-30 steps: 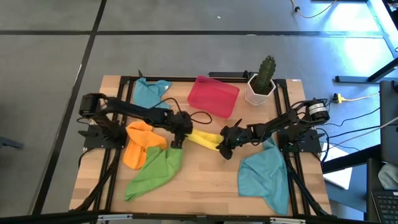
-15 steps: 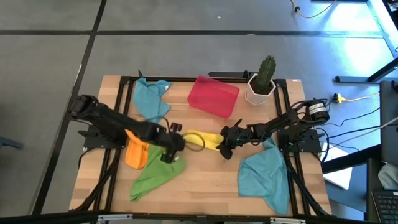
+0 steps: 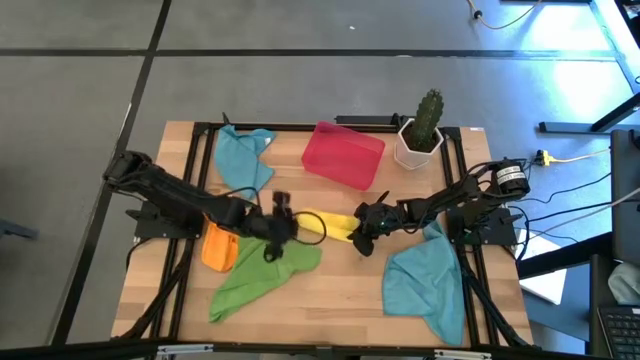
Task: Roll microfiber towels into tight, uniform cylinder then place into a basket
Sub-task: Roll the yellow towel
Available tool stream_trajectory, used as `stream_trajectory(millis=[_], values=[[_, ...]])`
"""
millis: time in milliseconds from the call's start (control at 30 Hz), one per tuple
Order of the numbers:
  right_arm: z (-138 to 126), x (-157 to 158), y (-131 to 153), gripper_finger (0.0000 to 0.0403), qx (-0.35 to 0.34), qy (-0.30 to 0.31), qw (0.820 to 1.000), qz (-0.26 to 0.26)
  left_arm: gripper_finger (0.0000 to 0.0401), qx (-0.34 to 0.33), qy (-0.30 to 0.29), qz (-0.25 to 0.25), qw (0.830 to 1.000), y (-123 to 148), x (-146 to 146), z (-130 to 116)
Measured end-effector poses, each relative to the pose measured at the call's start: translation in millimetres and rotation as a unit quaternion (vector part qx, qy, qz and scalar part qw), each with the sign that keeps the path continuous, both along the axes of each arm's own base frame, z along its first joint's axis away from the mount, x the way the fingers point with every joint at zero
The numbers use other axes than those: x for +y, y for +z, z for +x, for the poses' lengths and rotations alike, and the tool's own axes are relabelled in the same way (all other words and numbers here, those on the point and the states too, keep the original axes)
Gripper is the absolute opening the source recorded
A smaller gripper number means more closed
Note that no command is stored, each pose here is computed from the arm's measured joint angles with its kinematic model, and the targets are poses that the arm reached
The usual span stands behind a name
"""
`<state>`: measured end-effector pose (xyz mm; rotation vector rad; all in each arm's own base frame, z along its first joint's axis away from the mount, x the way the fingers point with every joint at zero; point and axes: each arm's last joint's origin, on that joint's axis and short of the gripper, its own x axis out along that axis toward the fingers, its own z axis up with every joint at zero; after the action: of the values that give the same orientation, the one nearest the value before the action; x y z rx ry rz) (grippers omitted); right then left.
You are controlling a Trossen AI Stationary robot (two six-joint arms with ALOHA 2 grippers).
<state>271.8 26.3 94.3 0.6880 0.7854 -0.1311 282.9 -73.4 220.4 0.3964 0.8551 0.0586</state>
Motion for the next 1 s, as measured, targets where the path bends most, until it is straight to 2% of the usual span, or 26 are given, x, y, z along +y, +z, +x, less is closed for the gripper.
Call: stream_trajectory(millis=[33,133,200,333,433,500,600,667,700,833,933,1000], values=[[0,0,0,0.0016,-0.001,0.0,1.0,0.0,0.0145,-0.001,-0.019,-0.027,0.999,-1,-6,1],[0,0,0,0.0017,-0.002,0.0,1.0,-0.001,0.014,0.036,-0.034,-0.027,0.998,-22,-19,4],[0,0,0,0.0018,-0.004,0.0,1.0,-0.001,0.014,0.075,-0.043,-0.026,0.996,-43,-26,2],[1,0,0,0.0018,-0.004,0.0,1.0,-0.001,0.0139,0.174,-0.057,-0.071,0.981,-80,-40,-4],[1,0,0,0.0019,-0.004,0.001,1.0,-0.001,0.0139,0.235,-0.019,-0.093,0.967,-89,-45,-13],[1,0,0,0.0019,-0.004,0.001,1.0,-0.001,0.0139,0.29,0.025,-0.085,0.953,-90,-44,-28],[1,0,0,0.0019,-0.004,0.001,1.0,-0.001,0.0139,0.33,0.065,-0.075,0.939,-81,-45,-48],[1,0,0,0.0019,-0.004,0.001,1.0,-0.002,0.0139,0.325,0.075,-0.062,0.941,-71,-46,-58],[1,0,0,0.0019,-0.004,0.001,1.0,-0.002,0.0139,0.304,0.074,-0.057,0.948,-63,-47,-61],[1,0,0,0.002,-0.004,0.001,1.0,-0.002,0.0139,0.18,0.067,-0.019,0.981,-30,-50,-69],[1,0,0,0.002,-0.004,0.002,1.0,-0.002,0.0139,0.089,0.051,-0.003,0.995,-10,-50,-67],[1,0,0,0.002,-0.004,0.002,1.0,-0.002,0.0139,0.057,0.026,0.002,0.998,-4,-51,-63]])
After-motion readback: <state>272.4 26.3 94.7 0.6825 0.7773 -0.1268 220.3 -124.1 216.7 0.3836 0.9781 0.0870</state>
